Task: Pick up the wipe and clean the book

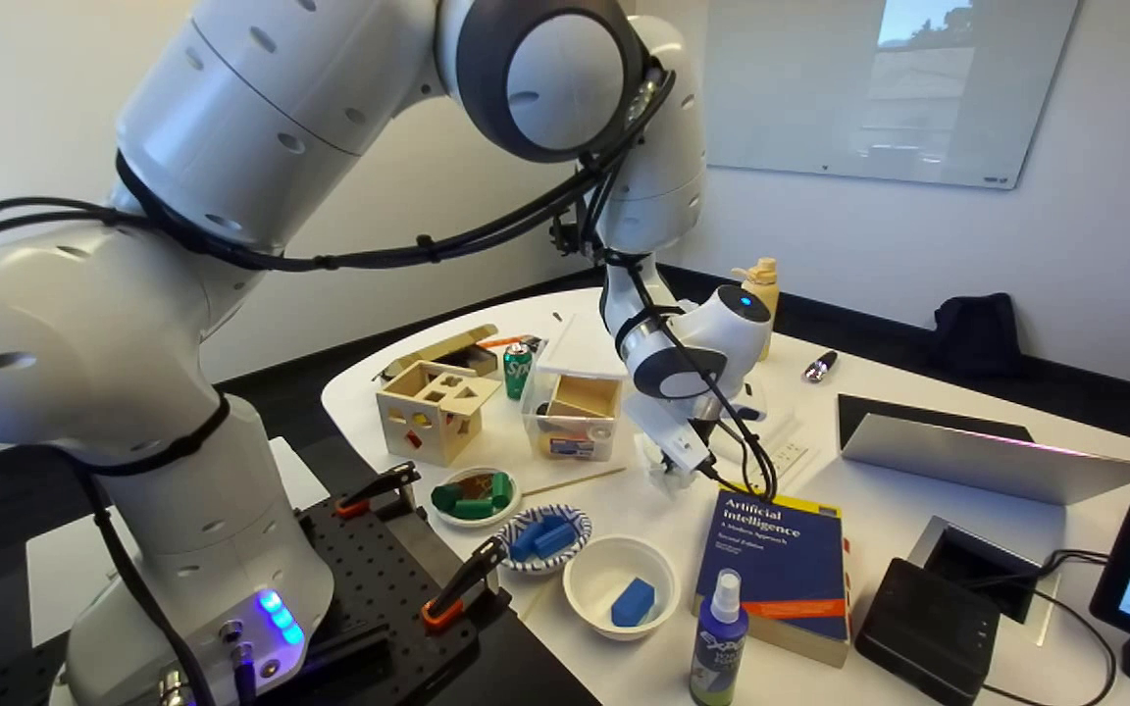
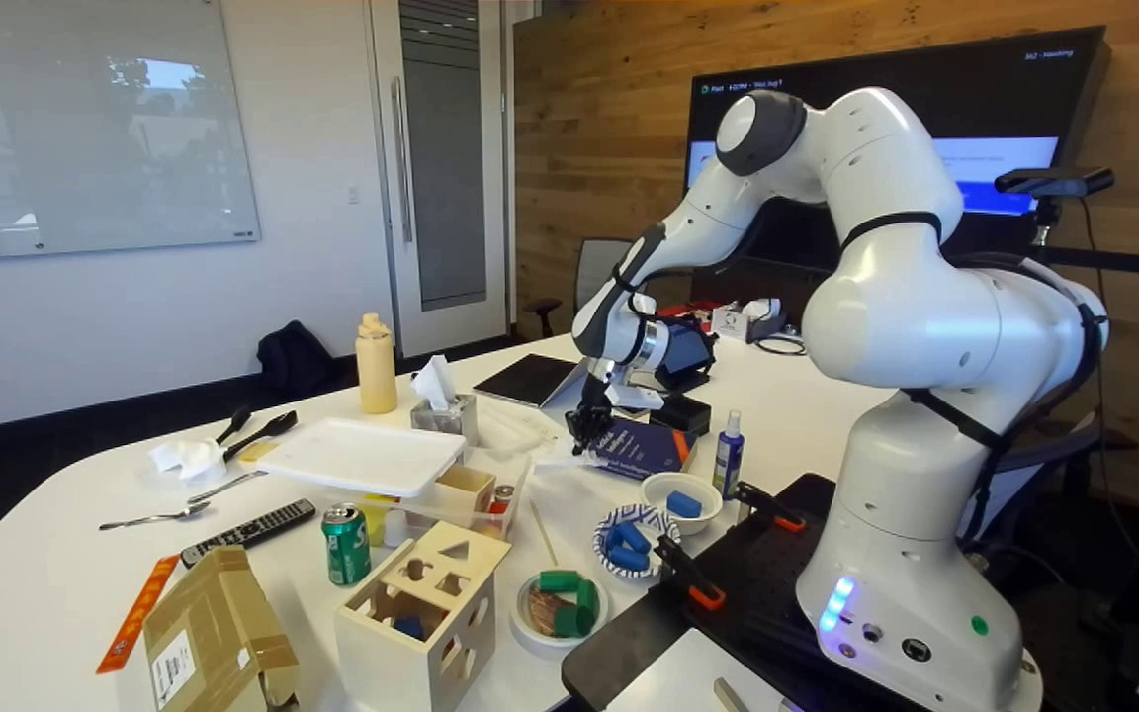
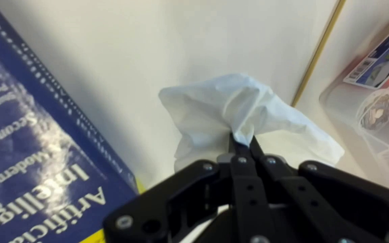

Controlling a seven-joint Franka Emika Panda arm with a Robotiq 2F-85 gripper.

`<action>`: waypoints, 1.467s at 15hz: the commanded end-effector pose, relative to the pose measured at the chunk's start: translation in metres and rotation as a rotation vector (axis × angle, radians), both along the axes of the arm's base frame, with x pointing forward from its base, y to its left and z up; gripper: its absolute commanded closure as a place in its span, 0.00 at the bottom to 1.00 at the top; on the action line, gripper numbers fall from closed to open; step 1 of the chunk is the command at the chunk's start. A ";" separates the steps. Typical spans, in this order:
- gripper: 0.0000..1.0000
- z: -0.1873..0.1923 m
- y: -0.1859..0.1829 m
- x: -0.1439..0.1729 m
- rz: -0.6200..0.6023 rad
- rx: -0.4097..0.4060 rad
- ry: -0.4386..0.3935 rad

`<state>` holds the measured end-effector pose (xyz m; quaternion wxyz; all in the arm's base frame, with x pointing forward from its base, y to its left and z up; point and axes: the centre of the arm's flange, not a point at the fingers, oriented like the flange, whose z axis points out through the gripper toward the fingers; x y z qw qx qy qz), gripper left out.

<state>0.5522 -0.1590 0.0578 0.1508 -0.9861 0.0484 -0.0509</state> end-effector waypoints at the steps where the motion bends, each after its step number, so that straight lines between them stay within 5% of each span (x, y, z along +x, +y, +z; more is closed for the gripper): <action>1: 0.99 -0.026 0.016 0.012 0.060 -0.008 0.061; 6: 0.99 -0.055 0.028 0.024 0.096 -0.061 0.075; 7: 0.73 -0.056 0.029 0.025 0.096 -0.065 0.073; 8: 0.72 -0.055 0.029 0.025 0.095 -0.068 0.069; 17: 0.06 -0.014 0.041 0.017 0.122 -0.018 0.067; 22: 0.00 0.062 0.044 0.002 0.111 -0.047 0.025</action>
